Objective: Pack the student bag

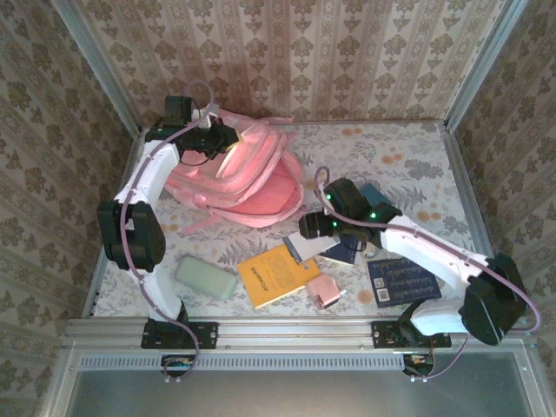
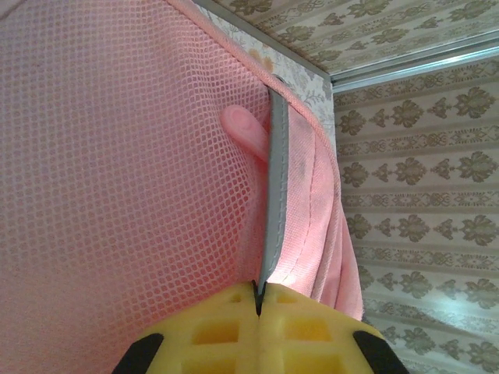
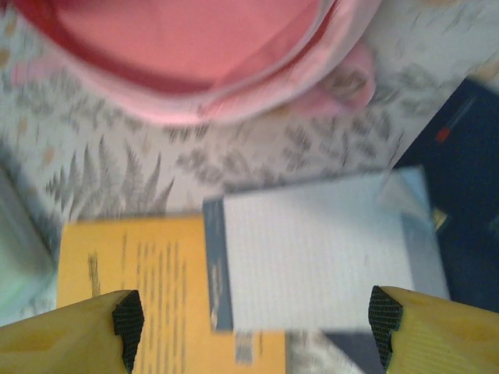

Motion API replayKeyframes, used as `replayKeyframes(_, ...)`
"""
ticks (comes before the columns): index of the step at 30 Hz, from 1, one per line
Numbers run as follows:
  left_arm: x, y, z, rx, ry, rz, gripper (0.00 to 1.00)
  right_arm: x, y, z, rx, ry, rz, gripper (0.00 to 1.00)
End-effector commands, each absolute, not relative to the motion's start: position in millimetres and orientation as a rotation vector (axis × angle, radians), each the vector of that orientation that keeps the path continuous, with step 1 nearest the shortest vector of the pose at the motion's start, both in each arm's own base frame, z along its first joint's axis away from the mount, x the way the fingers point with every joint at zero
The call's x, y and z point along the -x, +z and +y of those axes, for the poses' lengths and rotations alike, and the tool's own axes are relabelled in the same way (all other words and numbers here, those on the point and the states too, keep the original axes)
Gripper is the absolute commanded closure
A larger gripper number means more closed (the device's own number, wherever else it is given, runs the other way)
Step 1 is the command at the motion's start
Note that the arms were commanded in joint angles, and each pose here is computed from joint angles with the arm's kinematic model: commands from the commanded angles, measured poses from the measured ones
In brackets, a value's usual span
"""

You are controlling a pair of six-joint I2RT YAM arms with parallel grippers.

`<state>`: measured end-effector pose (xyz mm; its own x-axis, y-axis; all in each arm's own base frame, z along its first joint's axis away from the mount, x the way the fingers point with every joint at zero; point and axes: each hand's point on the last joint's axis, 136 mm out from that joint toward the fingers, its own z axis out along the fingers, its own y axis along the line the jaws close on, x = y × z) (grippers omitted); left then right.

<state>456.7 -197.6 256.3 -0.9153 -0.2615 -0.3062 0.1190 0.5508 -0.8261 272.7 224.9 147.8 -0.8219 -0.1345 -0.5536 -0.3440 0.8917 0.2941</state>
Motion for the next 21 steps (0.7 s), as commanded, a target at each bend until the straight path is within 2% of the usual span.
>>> replayKeyframes(1, -457, 286, -200, 0.09, -1.4, 2.303, 1.0, -240, 137, 203, 0.426, 0.366, 2.578, 0.2)
replayKeyframes(11, -454, 269, -211, 0.069, -1.495, 2.289, 1.0, -153, 91, 205, 0.59, 0.265, 2.785, 0.15)
replayKeyframes(21, -451, 253, -213, 0.096, -1.533, 2.291, 1.0, -134, 59, 202, 0.549, 0.178, 2.849, 0.01)
